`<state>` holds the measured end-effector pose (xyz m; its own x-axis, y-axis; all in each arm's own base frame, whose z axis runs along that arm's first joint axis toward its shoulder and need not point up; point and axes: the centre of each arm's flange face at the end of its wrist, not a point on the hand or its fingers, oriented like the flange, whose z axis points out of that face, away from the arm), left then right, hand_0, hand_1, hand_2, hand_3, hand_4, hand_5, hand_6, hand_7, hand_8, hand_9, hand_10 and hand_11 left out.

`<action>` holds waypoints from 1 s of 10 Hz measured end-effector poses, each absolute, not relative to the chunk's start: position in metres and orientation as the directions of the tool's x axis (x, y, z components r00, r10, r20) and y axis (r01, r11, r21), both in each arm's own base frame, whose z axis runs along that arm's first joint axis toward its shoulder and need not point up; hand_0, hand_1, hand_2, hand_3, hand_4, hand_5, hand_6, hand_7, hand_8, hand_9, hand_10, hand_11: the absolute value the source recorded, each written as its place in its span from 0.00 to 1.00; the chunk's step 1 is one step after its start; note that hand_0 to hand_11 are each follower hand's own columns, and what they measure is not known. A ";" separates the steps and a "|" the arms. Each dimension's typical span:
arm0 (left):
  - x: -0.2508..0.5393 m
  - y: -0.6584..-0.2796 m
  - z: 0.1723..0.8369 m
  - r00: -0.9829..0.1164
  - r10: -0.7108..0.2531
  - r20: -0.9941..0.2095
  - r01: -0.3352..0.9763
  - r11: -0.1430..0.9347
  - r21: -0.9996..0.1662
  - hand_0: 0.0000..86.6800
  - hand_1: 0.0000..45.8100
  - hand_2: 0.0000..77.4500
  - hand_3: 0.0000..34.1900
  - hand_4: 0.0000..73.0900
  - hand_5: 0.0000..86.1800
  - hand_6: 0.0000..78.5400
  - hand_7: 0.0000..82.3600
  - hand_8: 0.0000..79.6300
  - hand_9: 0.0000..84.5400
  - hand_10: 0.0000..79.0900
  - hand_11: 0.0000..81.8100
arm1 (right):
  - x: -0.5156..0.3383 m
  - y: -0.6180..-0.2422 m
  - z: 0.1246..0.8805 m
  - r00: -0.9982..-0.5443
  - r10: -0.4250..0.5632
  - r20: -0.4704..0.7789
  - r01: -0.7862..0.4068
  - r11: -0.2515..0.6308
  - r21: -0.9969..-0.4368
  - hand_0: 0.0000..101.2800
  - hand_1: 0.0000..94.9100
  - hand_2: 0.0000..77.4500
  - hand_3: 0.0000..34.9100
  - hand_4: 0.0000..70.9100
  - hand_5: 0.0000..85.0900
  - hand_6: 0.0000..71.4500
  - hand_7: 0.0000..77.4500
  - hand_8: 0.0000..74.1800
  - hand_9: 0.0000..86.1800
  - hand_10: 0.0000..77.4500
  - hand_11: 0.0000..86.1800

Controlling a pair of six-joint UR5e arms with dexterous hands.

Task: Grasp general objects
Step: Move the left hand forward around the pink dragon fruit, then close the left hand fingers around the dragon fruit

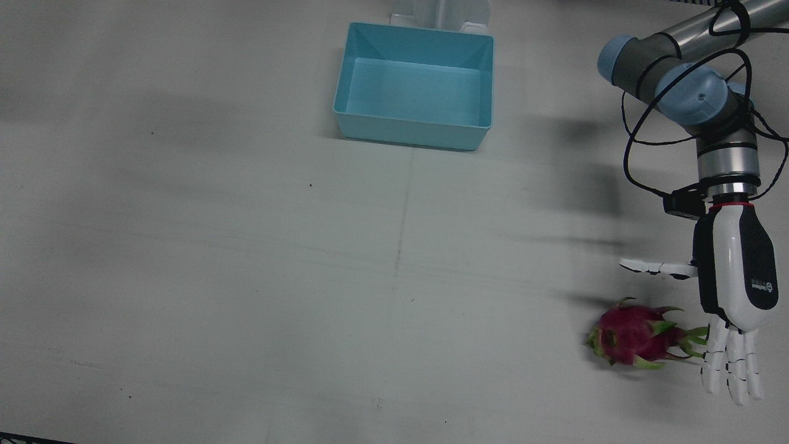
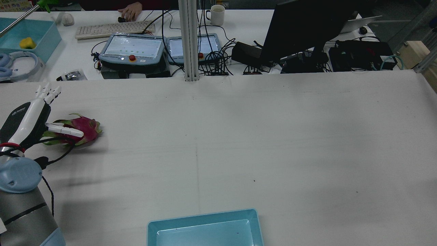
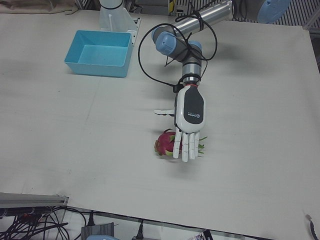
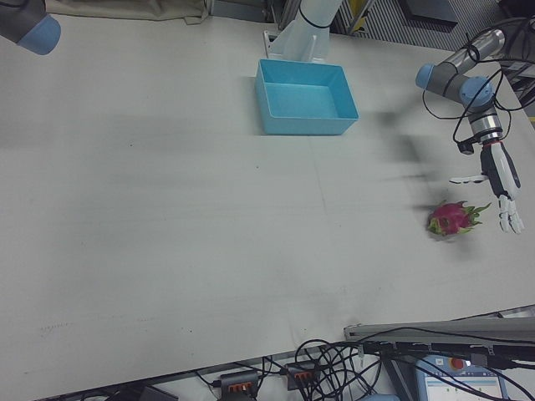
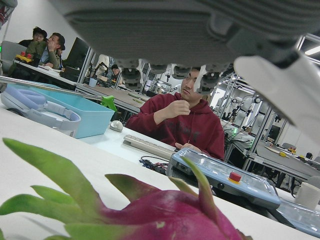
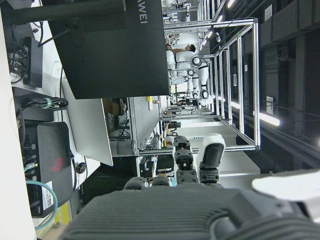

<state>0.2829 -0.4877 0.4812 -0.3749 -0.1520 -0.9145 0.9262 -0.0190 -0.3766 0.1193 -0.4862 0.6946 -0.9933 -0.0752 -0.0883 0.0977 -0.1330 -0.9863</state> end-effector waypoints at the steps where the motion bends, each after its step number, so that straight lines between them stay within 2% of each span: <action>1: 0.287 -0.490 0.485 -0.347 -0.161 -0.924 0.937 -0.032 -0.347 0.55 0.00 0.01 0.01 0.07 0.03 0.02 0.05 0.02 0.02 0.19 0.01 | 0.119 -0.486 0.694 -0.993 -0.075 -0.088 0.098 -0.133 -0.986 0.00 0.06 0.02 0.00 0.00 0.87 0.00 0.00 0.00 0.01 0.00 0.01; 3: 0.307 -0.488 0.496 -0.304 -0.189 -0.934 0.952 -0.024 -0.305 0.55 0.00 0.01 0.01 0.07 0.03 0.02 0.04 0.02 0.01 0.19 0.01 | 0.119 -0.486 0.694 -0.993 -0.074 -0.088 0.098 -0.133 -0.986 0.00 0.06 0.02 0.00 0.00 0.87 0.00 0.00 0.00 0.01 0.00 0.01; 4: 0.317 -0.486 0.501 -0.287 -0.201 -0.937 0.957 -0.015 -0.290 0.56 0.00 0.01 0.03 0.07 0.03 0.03 0.09 0.02 0.01 0.19 0.01 | 0.119 -0.486 0.695 -0.993 -0.074 -0.088 0.098 -0.133 -0.986 0.00 0.06 0.02 0.00 0.00 0.87 0.00 0.00 0.00 0.01 0.00 0.01; 5: 0.326 -0.485 0.505 -0.272 -0.212 -0.939 0.961 -0.008 -0.276 0.56 0.00 0.01 0.03 0.07 0.03 0.03 0.09 0.02 0.01 0.19 0.01 | 0.119 -0.486 0.695 -0.993 -0.074 -0.088 0.098 -0.133 -0.986 0.00 0.06 0.02 0.00 0.00 0.87 0.00 0.00 0.00 0.01 0.00 0.01; 6: 0.333 -0.485 0.505 -0.256 -0.218 -0.942 0.965 -0.001 -0.262 0.55 0.00 0.01 0.00 0.07 0.03 0.03 0.11 0.02 0.01 0.19 0.01 | 0.119 -0.486 0.695 -0.993 -0.075 -0.088 0.098 -0.133 -0.986 0.00 0.06 0.02 0.00 0.00 0.87 0.00 0.00 0.00 0.01 0.00 0.01; 7: 0.341 -0.487 0.499 -0.234 -0.219 -0.947 0.970 0.008 -0.242 0.56 0.00 0.01 0.00 0.01 0.10 0.03 0.12 0.02 0.01 0.19 0.01 | 0.119 -0.486 0.694 -0.993 -0.075 -0.088 0.098 -0.133 -0.986 0.00 0.06 0.02 0.00 0.00 0.87 0.00 0.00 0.00 0.01 0.00 0.01; 8: 0.348 -0.490 0.488 -0.213 -0.215 -0.953 0.975 0.016 -0.221 0.56 0.00 0.01 0.00 0.01 0.10 0.03 0.12 0.02 0.01 0.19 0.01 | 0.119 -0.486 0.694 -0.993 -0.074 -0.088 0.098 -0.133 -0.986 0.00 0.06 0.02 0.00 0.00 0.87 0.00 0.00 0.00 0.01 0.00 0.01; 9: 0.352 -0.493 0.477 -0.194 -0.208 -0.959 0.979 0.015 -0.201 0.55 0.00 0.01 0.00 0.05 0.15 0.03 0.14 0.02 0.01 0.19 0.01 | 0.119 -0.486 0.694 -0.993 -0.074 -0.088 0.098 -0.133 -0.986 0.00 0.06 0.02 0.00 0.00 0.87 0.00 0.00 0.00 0.01 0.00 0.01; 10: 0.354 -0.495 0.470 -0.179 -0.202 -0.963 0.983 0.003 -0.184 0.55 0.00 0.01 0.00 0.16 0.16 0.03 0.14 0.02 0.01 0.19 0.01 | 0.119 -0.486 0.694 -0.993 -0.074 -0.088 0.098 -0.133 -0.986 0.00 0.06 0.02 0.00 0.00 0.87 0.00 0.00 0.00 0.01 0.00 0.01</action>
